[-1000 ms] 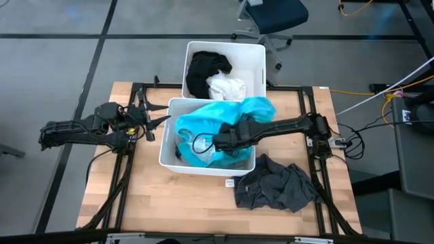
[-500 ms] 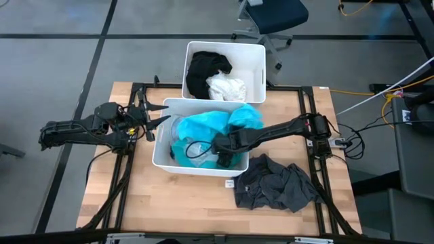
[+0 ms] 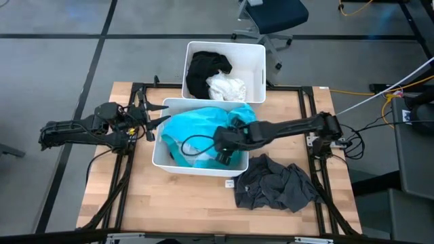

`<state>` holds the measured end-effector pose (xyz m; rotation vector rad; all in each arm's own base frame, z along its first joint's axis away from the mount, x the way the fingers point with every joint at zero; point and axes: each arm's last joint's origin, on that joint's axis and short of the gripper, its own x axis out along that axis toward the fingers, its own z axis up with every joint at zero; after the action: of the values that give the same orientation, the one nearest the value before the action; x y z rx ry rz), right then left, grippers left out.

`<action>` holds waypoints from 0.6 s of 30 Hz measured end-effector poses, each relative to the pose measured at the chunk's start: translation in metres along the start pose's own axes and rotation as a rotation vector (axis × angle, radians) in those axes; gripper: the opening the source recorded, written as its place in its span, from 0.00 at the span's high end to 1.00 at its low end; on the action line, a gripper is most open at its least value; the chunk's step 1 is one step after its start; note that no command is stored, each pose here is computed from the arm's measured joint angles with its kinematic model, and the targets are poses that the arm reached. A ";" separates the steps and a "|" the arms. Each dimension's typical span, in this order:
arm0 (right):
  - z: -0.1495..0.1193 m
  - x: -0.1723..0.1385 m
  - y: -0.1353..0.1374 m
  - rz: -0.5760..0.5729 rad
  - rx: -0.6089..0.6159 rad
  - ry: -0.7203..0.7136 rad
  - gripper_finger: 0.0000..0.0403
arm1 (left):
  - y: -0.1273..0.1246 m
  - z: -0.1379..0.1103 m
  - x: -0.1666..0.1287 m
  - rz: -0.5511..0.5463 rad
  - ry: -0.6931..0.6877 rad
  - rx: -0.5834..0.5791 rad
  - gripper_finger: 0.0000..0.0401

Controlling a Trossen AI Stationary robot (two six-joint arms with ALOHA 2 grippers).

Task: Sort clothes
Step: Put the light blue shorts into the bottom white bin

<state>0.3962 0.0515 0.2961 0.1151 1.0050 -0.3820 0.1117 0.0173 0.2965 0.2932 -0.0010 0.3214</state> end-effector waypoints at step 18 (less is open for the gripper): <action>-0.071 -0.120 0.020 -0.346 0.129 -0.075 0.55 | 0.000 -0.001 0.000 -0.002 0.006 0.001 0.62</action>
<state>0.2893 0.1202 0.3575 0.0419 0.9259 -0.7620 0.1117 0.0173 0.2959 0.2932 0.0055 0.3205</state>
